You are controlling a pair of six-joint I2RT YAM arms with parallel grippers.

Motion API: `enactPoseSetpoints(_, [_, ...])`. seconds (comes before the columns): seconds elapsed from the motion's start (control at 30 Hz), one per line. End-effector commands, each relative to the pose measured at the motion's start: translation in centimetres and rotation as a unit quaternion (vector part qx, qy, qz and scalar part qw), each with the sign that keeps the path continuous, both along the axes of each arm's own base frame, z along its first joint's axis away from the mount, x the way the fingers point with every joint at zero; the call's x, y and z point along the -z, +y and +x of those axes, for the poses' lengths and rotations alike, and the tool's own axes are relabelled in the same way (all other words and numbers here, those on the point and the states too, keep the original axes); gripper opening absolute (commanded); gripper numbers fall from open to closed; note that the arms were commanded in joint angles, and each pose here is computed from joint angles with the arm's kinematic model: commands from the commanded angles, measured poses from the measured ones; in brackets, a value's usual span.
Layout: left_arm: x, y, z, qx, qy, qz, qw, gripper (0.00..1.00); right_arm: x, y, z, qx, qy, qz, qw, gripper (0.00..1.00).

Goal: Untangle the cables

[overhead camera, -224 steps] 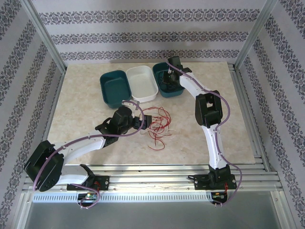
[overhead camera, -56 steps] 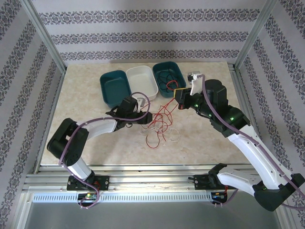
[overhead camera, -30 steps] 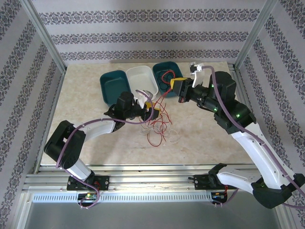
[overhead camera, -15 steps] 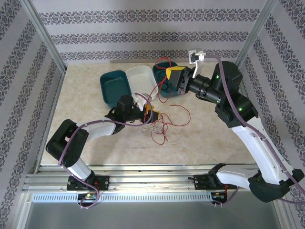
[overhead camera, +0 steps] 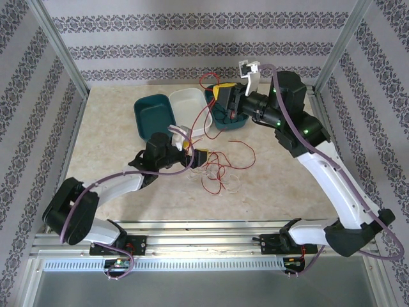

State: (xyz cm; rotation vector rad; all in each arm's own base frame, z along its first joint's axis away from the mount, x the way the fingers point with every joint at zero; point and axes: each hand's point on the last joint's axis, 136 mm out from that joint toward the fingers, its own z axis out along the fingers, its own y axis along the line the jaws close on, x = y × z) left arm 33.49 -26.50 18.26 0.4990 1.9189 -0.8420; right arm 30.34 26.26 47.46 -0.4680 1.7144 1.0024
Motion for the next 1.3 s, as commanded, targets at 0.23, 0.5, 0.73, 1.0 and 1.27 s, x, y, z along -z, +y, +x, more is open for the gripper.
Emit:
enactPoseSetpoints(0.23, [2.3,8.1,-1.8,-0.182,0.044,0.053,0.981,0.99,-0.4,2.2,3.8,-0.033,0.007,0.02,0.999,0.0])
enactPoseSetpoints(0.5, [2.7,14.0,-4.0,-0.306,0.065,0.057,0.948,0.99,2.5,4.2,8.8,-0.039,0.053,0.035,0.997,0.0])
enactPoseSetpoints(0.73, [2.2,15.8,-5.2,-0.337,0.061,0.043,0.938,0.99,6.7,5.6,13.9,-0.056,0.126,0.065,0.988,0.0])
enactPoseSetpoints(1.0, [1.9,16.9,-5.8,-0.355,0.056,0.047,0.932,0.99,13.0,5.5,21.1,-0.041,0.185,0.071,0.979,0.0])
enactPoseSetpoints(1.27, [1.4,17.5,-6.0,-0.363,0.05,0.05,0.929,0.99,18.6,6.5,24.7,-0.033,0.239,0.071,0.968,0.0])
